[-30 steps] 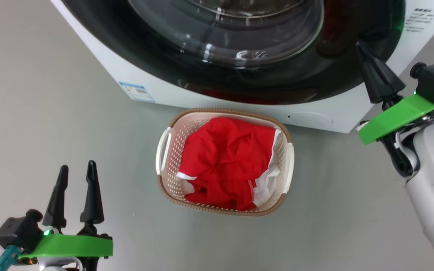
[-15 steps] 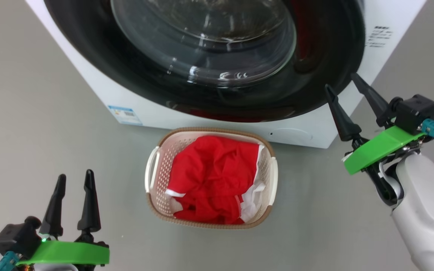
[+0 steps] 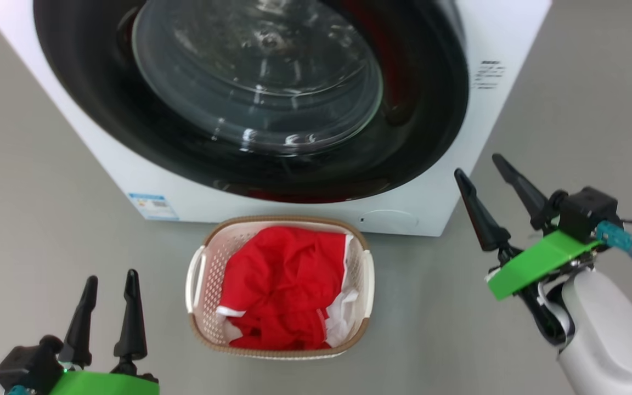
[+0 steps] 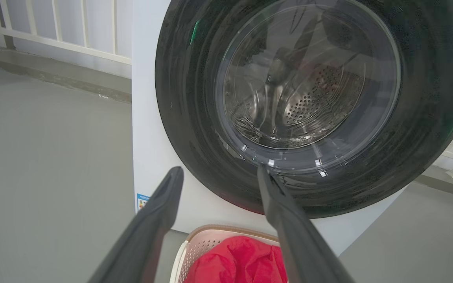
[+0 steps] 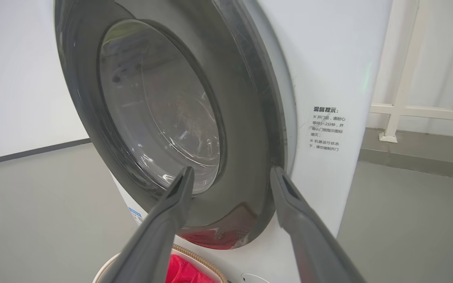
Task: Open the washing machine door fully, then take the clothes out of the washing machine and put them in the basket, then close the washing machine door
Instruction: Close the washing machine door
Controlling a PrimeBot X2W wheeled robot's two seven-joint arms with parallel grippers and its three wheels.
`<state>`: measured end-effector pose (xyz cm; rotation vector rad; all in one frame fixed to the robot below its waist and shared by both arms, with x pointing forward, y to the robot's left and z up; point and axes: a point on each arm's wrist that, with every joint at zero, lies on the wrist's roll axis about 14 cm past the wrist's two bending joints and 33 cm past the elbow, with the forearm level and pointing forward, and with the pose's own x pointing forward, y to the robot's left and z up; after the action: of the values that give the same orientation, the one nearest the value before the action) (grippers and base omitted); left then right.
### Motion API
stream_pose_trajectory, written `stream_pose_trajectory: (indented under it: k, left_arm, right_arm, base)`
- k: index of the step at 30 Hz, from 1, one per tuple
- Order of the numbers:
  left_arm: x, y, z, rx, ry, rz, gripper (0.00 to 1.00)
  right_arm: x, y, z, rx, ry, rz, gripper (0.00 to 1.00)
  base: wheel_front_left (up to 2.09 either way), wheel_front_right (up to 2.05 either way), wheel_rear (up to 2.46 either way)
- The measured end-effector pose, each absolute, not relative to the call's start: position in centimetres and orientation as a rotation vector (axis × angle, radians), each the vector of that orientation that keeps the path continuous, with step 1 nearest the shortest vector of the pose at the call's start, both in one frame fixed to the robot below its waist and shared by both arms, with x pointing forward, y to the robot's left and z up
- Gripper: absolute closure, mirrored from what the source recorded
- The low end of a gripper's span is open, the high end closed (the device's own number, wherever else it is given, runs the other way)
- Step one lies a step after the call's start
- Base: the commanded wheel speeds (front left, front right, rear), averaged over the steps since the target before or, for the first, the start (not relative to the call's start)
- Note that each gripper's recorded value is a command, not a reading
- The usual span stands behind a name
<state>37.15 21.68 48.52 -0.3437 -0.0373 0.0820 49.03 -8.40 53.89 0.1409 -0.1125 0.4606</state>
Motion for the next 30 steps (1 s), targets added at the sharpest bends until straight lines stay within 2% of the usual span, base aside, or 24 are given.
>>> stream_pose_trajectory:
  k: [16, 30]
  left_arm:
    - [36.6, 19.1, 50.7, -0.360, -0.087, -0.023, 0.00]
    - [36.1, 17.9, 51.4, -0.357, -0.095, -0.074, 0.00]
  right_arm:
    - [44.1, -12.1, 54.1, 0.173, -0.119, 0.351, 0.00]
    - [41.5, -14.4, 53.9, 0.196, -0.125, 0.282, 0.00]
  base:
    - [0.00, 0.00, 0.00]
    - [0.00, 0.00, 0.00]
